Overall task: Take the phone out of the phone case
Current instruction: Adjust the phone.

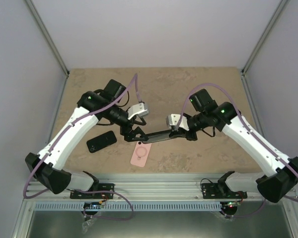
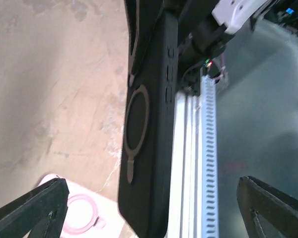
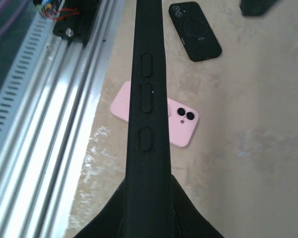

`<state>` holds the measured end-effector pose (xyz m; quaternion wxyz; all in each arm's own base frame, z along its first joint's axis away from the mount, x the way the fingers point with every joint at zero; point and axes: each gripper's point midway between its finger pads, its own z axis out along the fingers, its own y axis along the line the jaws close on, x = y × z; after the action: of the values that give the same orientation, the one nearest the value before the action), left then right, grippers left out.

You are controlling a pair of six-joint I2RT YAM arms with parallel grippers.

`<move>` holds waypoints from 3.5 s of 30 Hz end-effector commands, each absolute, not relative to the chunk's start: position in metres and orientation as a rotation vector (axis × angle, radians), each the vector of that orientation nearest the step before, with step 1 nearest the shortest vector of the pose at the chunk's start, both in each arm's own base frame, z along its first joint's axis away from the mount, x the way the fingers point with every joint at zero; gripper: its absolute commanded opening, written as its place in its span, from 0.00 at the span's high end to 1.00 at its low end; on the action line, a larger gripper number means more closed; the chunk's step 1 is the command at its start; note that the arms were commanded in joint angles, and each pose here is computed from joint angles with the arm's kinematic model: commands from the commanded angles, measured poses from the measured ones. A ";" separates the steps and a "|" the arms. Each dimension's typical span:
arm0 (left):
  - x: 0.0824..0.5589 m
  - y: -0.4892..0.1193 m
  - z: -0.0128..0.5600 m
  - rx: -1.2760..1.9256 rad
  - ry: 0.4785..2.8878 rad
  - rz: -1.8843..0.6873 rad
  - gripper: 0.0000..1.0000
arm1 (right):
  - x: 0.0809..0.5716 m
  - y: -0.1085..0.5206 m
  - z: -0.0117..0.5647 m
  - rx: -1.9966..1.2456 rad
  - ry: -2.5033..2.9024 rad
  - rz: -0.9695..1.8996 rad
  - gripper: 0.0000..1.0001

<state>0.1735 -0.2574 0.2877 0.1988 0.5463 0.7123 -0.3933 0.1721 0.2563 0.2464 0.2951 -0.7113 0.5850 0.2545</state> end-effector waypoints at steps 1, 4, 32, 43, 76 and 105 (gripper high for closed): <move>0.176 -0.239 0.269 1.624 2.006 -0.891 0.07 | 0.155 0.266 0.261 -1.789 1.623 0.983 0.99; 0.178 -0.240 0.266 1.672 1.976 -0.804 0.12 | 0.155 0.267 0.261 -1.767 1.631 1.013 0.99; 0.196 -0.281 0.326 1.378 1.850 -1.142 1.00 | 0.217 0.251 0.325 -1.399 1.665 1.242 0.22; 0.228 -0.286 0.390 1.101 1.726 -1.285 1.00 | 0.257 0.238 0.386 -1.017 1.609 1.484 0.04; 0.251 -0.247 0.404 0.600 1.615 -1.528 0.74 | 0.251 0.261 0.430 -0.782 1.538 1.718 0.99; 0.216 -0.245 0.360 1.014 1.603 -1.436 0.33 | 0.252 0.268 0.400 -1.072 1.539 1.707 0.99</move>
<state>0.2221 -0.2445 0.3624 0.3786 0.3718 0.6384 -0.5576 0.2594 0.2721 0.3906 0.2896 -0.3628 0.6045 0.6474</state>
